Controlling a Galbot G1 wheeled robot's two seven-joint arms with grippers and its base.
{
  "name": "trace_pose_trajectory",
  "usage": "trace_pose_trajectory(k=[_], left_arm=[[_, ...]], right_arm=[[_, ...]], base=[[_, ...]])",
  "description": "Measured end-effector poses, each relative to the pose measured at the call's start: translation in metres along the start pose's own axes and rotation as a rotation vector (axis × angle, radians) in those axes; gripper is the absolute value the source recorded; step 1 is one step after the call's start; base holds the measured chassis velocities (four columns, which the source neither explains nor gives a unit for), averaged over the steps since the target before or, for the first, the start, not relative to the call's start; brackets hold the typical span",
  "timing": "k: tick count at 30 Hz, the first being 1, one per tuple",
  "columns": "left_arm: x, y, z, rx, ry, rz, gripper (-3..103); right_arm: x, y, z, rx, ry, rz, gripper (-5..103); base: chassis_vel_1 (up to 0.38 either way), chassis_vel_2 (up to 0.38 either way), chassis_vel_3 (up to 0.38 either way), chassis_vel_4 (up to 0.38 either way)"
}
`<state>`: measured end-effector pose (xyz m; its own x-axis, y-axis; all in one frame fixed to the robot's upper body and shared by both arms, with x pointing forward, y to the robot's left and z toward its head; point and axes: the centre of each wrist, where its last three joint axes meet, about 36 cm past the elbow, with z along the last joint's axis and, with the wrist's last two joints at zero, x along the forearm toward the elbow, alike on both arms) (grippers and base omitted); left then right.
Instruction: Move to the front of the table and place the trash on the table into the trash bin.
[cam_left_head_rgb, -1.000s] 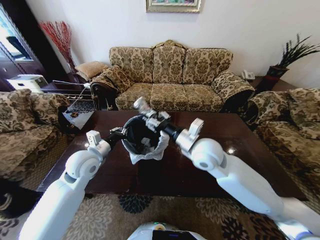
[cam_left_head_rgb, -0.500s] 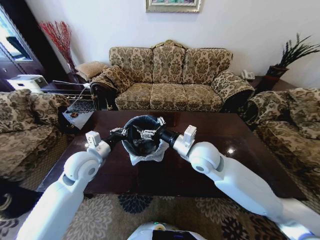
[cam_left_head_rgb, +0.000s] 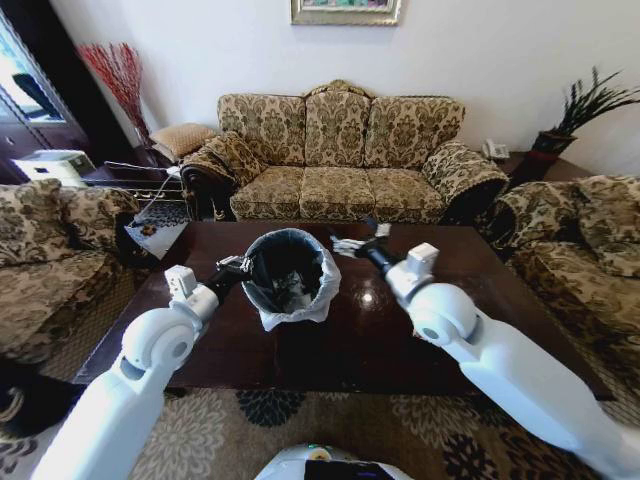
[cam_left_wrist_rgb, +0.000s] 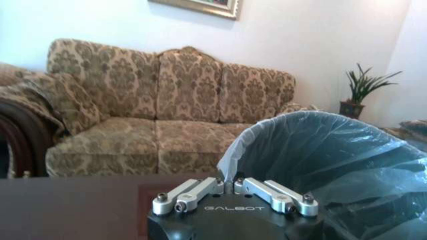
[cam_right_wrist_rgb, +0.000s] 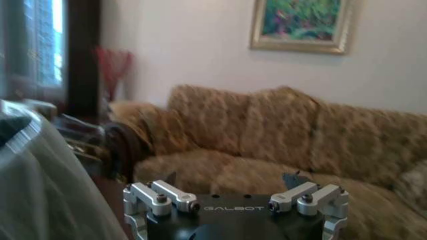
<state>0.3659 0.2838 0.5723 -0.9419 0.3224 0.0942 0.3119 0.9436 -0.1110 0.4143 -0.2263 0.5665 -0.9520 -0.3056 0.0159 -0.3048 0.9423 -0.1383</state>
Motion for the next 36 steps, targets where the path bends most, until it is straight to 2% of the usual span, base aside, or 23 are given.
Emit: trace_pose_trajectory(k=[1, 3, 6, 10, 15, 20, 23, 25, 28, 29, 31, 34, 36], left_arm=[[0.0, -0.002, 0.002, 0.004, 0.004, 0.004, 3], [0.0, -0.002, 0.003, 0.003, 0.006, 0.003, 3], [0.002, -0.001, 0.004, -0.008, 0.015, -0.002, 3], [0.007, -0.001, 0.003, -0.018, 0.013, -0.002, 3], [0.01, -0.004, 0.004, -0.017, 0.015, 0.001, 3], [0.013, -0.01, 0.007, -0.015, 0.015, 0.014, 3], [0.015, -0.012, 0.006, -0.014, 0.012, 0.019, 3], [0.018, -0.015, 0.005, -0.015, 0.01, 0.026, 3], [0.021, -0.016, 0.004, -0.02, 0.008, 0.028, 3], [0.024, -0.018, 0.003, -0.025, 0.006, 0.03, 3], [0.025, -0.018, 0.002, -0.025, 0.006, 0.031, 3], [0.027, -0.02, 0.003, -0.024, 0.008, 0.032, 3], [0.028, -0.021, 0.004, -0.024, 0.009, 0.031, 3]], right_arm=[[0.009, -0.01, 0.018, -0.003, 0.043, 0.026, 100], [0.013, -0.014, 0.023, -0.003, 0.054, 0.029, 100], [0.033, -0.038, 0.051, 0.009, 0.101, 0.062, 100], [0.044, -0.047, 0.076, -0.006, 0.135, 0.113, 100], [0.05, -0.045, 0.096, -0.03, 0.162, 0.145, 100], [0.06, -0.041, 0.128, -0.092, 0.211, 0.173, 100], [0.062, -0.039, 0.144, -0.093, 0.203, 0.192, 100], [0.069, -0.031, 0.173, -0.083, 0.21, 0.187, 100], [0.075, -0.02, 0.185, -0.097, 0.224, 0.17, 100], [0.08, -0.007, 0.194, -0.12, 0.243, 0.143, 100], [0.081, -0.003, 0.197, -0.13, 0.249, 0.132, 100], [0.079, 0.026, 0.217, -0.18, 0.282, 0.078, 100], [0.077, 0.034, 0.221, -0.188, 0.286, 0.069, 100]], base=[[0.0, 0.0, 0.0, 0.0], [0.0, 0.0, 0.0, 0.0], [-0.006, -0.012, -0.001, 0.021], [-0.031, -0.048, 0.026, 0.061], [-0.102, -0.112, 0.123, 0.106], [-0.236, -0.231, 0.212, 0.195], [-0.255, -0.27, 0.248, 0.236], [-0.26, -0.198, 0.241, 0.234], [-0.193, -0.17, 0.163, 0.178], [-0.11, -0.128, 0.12, 0.06], [-0.11, -0.091, 0.092, 0.06], [-0.009, -0.018, -0.008, -0.001], [0.039, 0.023, -0.018, -0.01]])
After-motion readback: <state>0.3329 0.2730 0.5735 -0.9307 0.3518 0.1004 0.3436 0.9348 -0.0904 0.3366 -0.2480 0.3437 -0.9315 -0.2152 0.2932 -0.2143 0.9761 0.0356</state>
